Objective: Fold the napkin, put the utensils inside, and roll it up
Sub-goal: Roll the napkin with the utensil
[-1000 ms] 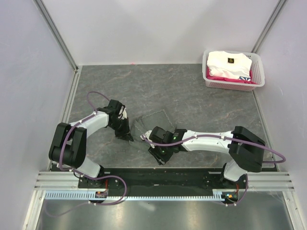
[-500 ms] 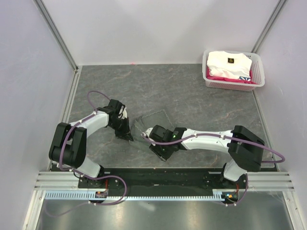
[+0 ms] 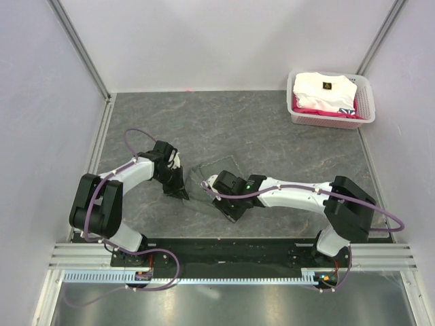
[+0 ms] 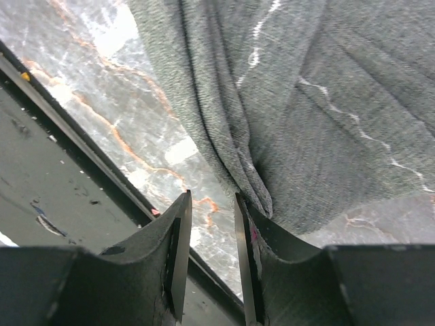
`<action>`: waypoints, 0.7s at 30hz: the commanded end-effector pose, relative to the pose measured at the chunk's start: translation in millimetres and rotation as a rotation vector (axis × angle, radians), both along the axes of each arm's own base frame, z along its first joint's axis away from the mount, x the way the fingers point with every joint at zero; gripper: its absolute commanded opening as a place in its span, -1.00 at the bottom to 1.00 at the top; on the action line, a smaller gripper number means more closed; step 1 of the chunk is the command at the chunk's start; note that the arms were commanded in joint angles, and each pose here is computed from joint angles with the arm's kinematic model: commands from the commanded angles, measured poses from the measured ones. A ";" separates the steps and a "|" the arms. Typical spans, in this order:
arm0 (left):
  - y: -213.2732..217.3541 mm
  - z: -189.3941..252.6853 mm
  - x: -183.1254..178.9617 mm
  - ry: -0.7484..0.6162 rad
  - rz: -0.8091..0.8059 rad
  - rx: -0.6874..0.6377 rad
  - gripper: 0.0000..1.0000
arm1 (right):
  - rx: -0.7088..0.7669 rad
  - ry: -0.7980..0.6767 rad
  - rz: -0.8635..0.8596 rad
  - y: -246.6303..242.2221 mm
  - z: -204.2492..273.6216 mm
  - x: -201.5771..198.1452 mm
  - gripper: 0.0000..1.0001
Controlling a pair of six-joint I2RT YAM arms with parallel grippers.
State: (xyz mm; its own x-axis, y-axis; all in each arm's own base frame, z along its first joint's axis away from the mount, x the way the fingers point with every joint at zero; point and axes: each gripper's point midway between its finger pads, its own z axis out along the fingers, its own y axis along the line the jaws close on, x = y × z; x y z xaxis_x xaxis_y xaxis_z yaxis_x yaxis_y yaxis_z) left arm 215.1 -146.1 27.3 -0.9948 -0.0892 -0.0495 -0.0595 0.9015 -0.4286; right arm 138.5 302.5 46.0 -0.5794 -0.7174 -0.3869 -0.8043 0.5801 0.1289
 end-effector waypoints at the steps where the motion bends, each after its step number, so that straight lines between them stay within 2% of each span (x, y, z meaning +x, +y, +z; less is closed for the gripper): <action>1: 3.8 -0.4 6.9 -0.033 -0.034 0.019 -0.96 | -0.004 -0.015 -0.008 -3.9 -1.9 15.3 -0.21; 13: 3.5 -0.6 7.1 -0.031 -0.035 0.018 -0.96 | -0.014 0.086 0.001 -10.0 -36.0 20.0 -0.22; 17: 4.2 -1.8 5.5 -0.019 -0.027 0.022 -0.96 | 0.038 0.039 -0.016 -1.8 -12.8 28.4 -0.18; 21: 3.9 -1.0 4.7 0.003 -0.015 0.026 -0.96 | 0.118 -0.066 -0.028 13.2 30.8 37.5 0.03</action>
State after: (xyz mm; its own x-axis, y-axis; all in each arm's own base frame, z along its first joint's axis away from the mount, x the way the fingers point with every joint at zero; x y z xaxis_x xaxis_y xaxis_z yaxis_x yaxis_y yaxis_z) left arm 214.3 -146.1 26.5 -0.9951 -0.0885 -0.0430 -0.0617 0.9017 -0.4279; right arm 159.9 293.8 25.1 -0.6216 -0.7026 -0.3465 -0.7793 0.5994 0.1826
